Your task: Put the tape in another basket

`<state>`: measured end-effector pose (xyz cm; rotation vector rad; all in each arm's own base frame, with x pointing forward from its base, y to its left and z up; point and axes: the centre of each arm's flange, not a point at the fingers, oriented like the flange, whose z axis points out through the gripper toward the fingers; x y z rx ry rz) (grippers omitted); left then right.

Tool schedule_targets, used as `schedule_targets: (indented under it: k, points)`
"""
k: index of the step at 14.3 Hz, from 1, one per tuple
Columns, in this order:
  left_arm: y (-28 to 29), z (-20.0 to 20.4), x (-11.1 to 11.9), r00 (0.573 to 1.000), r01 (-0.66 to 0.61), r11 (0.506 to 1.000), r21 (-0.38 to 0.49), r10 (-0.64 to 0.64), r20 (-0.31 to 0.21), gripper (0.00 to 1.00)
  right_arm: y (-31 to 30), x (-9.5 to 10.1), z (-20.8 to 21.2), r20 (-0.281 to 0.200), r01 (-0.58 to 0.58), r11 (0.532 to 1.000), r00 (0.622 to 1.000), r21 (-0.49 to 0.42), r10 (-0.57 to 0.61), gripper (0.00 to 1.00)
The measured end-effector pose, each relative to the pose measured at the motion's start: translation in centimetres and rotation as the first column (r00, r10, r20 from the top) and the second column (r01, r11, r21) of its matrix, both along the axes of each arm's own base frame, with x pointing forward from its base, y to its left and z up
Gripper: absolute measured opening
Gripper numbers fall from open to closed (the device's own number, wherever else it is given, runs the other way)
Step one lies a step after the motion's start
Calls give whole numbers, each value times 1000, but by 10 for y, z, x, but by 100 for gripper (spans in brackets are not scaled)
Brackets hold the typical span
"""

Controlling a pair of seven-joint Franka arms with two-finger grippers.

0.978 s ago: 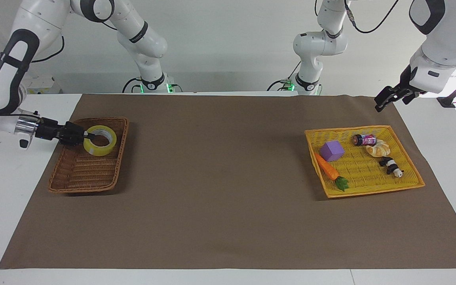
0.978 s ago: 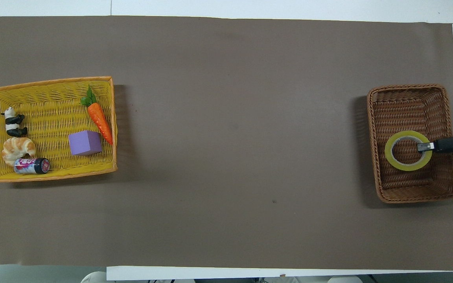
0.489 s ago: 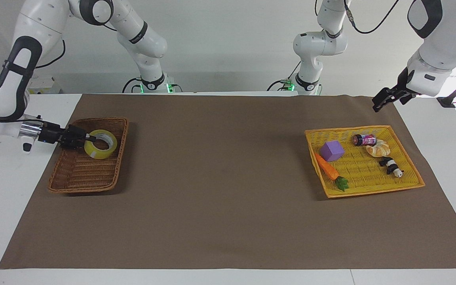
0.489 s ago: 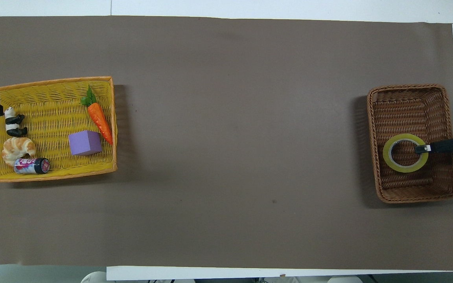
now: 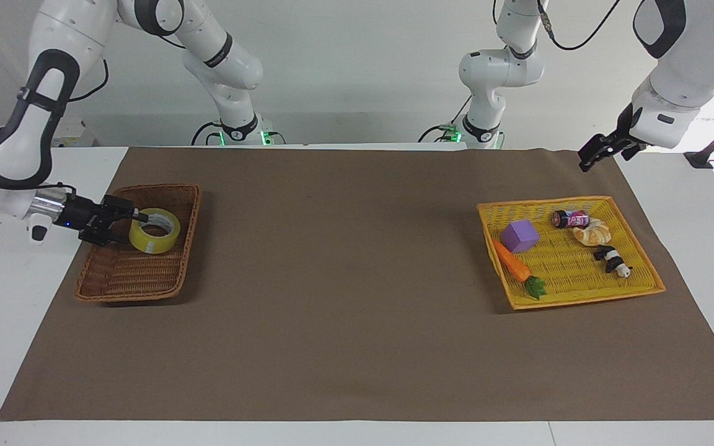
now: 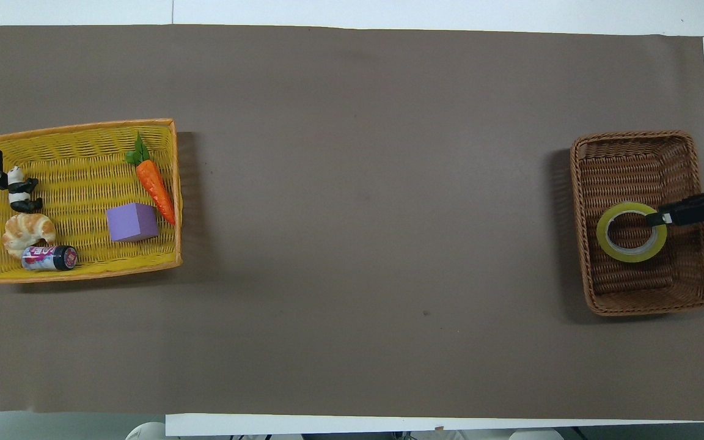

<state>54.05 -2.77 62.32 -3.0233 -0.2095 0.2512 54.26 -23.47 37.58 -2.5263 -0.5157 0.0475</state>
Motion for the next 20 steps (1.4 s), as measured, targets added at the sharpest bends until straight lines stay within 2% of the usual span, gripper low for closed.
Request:
schedule_targets:
  k: [1, 3, 5, 7, 9, 11, 12, 14, 17, 20]
  points:
    - [3, 0, 0, 1000, -6, 1000, 0, 6, 0, 100, 24, 10, 34, 35, -59, 994, 997, -96, 63, 100]
    - [5, 0, 0, 1000, -10, 1000, 0, 10, 0, 100, 76, 17, 98, 69, -85, 962, 992, -258, 106, 100]
    - [5, 0, 0, 1000, -10, 1000, 0, 10, 0, 100, 116, 14, 140, 91, -64, 939, 991, -339, 101, 100]
    - [5, 0, 0, 1000, -10, 1000, 0, 10, 0, 100, 156, 11, 165, 91, 23, 920, 996, -392, 14, 100]
    - [5, 0, 0, 1000, -10, 1000, 0, 10, 0, 100, 188, 6, 177, 46, 133, 880, 991, -456, -126, 100]
    - [5, 0, 0, 1000, -10, 1000, 0, 10, 0, 100, 199, 1, 189, 7, 223, 838, 967, -499, -253, 100]
    - [5, 0, 0, 1000, -10, 1000, 0, 10, 0, 100, 196, 0, 198, 4, 247, 826, 959, -507, -284, 100]
    - [5, 0, 0, 1000, -10, 1000, 0, 10, 0, 100, 188, -1, 219, 14, 262, 805, 953, -532, -302, 100]
    - [5, 0, 0, 1000, -10, 1000, 0, 10, 0, 100, 185, -2, 243, 2, 261, 794, 950, -548, -311, 100]
    - [5, 0, 0, 1000, -10, 1000, 0, 10, 0, 100, 179, 4, 241, -3, 268, 788, 946, -555, -324, 100]
